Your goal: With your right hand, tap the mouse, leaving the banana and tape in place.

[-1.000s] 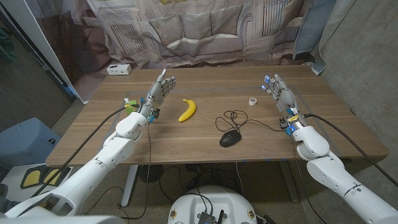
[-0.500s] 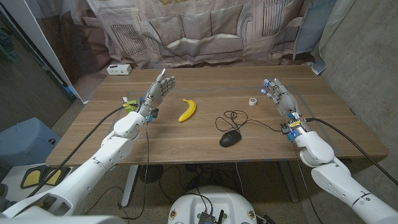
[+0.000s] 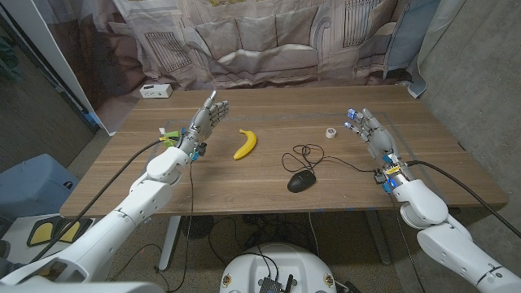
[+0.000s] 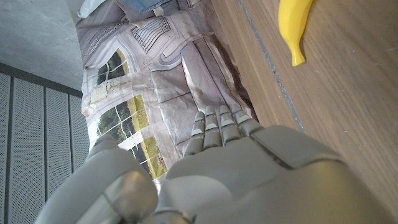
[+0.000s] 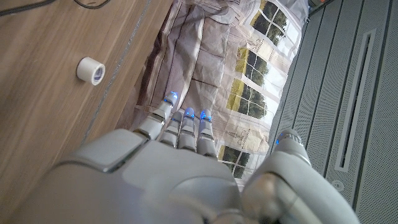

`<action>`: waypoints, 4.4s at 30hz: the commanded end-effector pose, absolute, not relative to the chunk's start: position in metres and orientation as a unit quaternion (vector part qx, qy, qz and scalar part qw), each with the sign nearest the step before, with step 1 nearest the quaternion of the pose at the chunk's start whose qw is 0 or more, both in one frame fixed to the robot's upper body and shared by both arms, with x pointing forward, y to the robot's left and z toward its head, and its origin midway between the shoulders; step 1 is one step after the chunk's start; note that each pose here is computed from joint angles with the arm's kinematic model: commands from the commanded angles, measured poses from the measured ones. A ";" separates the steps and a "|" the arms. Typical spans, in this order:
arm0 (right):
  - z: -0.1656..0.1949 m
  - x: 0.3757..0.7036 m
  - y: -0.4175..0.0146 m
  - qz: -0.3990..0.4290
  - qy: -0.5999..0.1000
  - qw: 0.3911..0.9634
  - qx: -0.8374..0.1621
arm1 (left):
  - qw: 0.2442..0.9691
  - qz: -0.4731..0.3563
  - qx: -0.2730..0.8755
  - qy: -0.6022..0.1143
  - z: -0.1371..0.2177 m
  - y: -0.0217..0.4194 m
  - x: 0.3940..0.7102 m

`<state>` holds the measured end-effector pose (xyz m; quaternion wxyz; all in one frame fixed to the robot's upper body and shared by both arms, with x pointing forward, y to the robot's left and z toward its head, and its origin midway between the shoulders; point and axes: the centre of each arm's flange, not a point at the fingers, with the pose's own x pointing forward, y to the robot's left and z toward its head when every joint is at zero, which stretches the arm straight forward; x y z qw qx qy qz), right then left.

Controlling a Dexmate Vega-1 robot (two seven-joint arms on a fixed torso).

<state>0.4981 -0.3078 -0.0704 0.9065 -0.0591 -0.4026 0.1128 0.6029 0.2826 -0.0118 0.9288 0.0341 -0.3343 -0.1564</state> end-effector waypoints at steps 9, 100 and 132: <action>-0.095 0.456 -0.323 0.101 -0.395 0.910 -0.068 | 0.929 -0.158 0.029 -0.332 -0.013 0.274 0.596; -0.111 0.399 -0.277 -0.055 -0.443 0.813 -0.374 | 0.921 -0.188 0.064 -0.334 -0.011 0.276 0.599; -0.097 0.398 -0.261 -0.093 -0.432 0.728 -0.524 | 0.926 -0.180 0.068 -0.324 -0.014 0.280 0.602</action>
